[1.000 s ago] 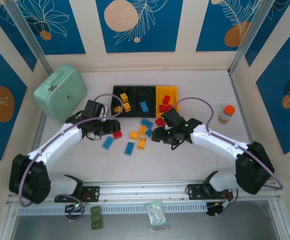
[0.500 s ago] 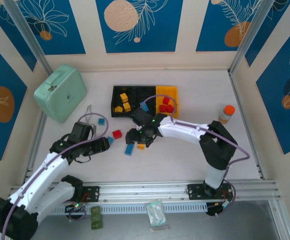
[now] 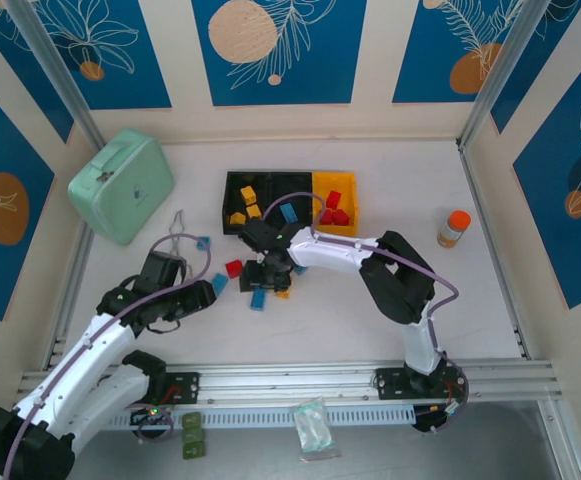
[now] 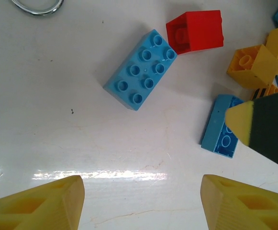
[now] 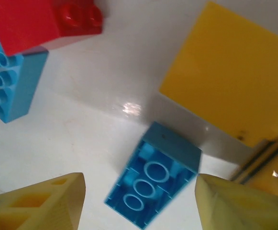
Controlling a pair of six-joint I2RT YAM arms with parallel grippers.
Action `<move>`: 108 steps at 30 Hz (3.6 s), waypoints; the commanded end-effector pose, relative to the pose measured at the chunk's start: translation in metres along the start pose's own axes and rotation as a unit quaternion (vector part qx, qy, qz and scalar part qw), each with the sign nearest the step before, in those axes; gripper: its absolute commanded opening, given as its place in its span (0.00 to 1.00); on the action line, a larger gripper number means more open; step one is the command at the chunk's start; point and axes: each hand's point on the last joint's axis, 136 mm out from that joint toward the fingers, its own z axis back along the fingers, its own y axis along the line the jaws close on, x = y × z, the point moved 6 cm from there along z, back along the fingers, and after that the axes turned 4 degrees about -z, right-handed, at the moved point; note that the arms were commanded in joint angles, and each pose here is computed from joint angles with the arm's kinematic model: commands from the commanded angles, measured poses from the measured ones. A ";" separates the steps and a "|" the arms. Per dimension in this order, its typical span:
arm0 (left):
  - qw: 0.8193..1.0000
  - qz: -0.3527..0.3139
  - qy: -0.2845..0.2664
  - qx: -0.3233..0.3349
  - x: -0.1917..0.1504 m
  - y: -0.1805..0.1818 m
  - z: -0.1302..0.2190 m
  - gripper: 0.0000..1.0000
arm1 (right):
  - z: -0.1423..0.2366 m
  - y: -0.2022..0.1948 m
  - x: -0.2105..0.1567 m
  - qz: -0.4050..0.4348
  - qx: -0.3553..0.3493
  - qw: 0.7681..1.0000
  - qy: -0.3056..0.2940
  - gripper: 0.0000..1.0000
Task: Sort the legos into containers by color
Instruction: Pick up the lego from the bottom-center of the table, then place the lego in the container, then pick up the lego from the center of the table.
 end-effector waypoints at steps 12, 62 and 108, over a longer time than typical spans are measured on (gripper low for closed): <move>1.000 0.024 0.004 0.014 -0.008 0.011 -0.005 0.65 | -0.024 0.004 -0.001 0.019 -0.066 0.997 0.027 0.27; 0.989 -0.026 0.015 -0.144 0.051 -0.085 -0.039 0.64 | 0.081 -0.060 0.215 -0.053 0.025 0.988 -0.145 0.34; 0.996 -0.064 0.050 0.035 0.077 -0.070 -0.076 0.72 | 0.136 -0.116 -0.011 -0.029 0.035 0.985 -0.169 0.58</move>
